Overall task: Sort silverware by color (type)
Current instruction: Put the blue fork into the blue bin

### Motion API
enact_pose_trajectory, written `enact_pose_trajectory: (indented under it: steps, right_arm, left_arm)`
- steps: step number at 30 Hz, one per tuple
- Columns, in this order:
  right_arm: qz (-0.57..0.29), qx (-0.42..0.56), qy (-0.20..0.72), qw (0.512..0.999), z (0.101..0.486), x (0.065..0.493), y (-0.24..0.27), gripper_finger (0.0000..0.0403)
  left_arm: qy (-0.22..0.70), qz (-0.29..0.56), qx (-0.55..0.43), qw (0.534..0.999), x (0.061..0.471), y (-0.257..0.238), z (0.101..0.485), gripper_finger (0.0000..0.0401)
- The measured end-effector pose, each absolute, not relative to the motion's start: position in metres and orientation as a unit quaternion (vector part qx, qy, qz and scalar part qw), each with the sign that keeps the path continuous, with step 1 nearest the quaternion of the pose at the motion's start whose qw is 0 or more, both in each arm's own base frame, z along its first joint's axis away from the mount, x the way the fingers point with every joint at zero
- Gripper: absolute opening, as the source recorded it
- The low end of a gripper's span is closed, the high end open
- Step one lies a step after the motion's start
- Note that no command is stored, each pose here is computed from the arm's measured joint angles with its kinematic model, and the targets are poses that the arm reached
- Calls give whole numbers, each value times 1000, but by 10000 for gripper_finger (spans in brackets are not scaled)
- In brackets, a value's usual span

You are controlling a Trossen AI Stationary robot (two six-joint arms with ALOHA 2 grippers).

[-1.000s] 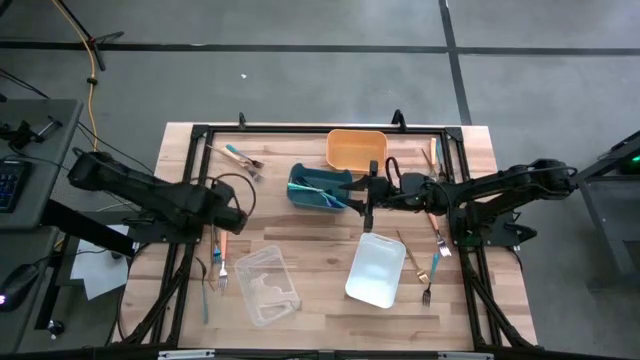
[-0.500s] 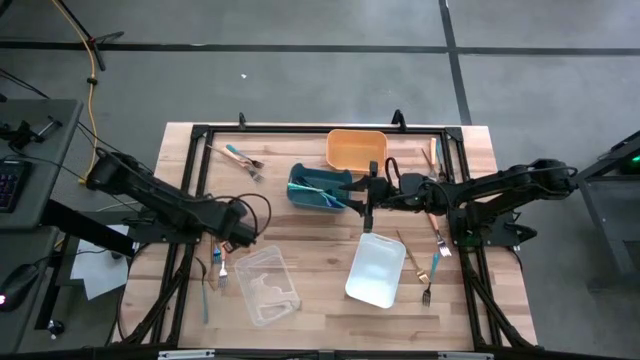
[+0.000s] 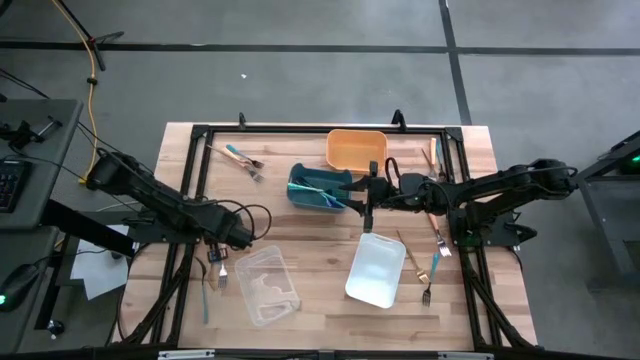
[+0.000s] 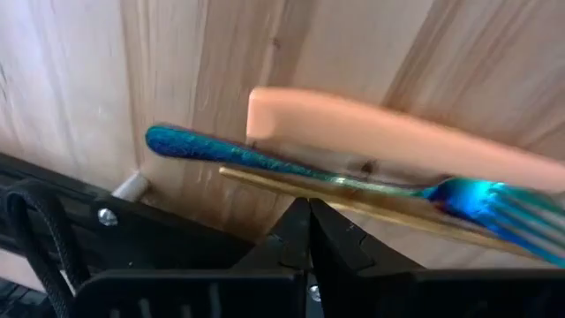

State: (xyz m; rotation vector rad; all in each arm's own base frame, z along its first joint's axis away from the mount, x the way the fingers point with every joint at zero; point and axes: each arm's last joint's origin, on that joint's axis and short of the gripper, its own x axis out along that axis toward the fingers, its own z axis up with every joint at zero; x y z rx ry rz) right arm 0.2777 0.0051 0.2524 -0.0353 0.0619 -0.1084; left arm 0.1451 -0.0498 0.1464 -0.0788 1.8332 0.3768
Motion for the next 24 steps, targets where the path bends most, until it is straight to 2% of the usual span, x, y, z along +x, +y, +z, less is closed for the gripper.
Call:
enact_pose_trajectory:
  steps: [9,16,24]
  right_arm:
    - [-54,-14,31,998,252,278,5,146]
    - [-54,-14,31,998,252,278,5,146]
    - [-54,-16,31,998,252,278,5,146]
  left_arm:
    - [786,109,-33,608,143,-50,134,1]
    - [779,130,-34,612,142,-49,130,0]
    - [757,134,-29,638,149,-50,132,0]
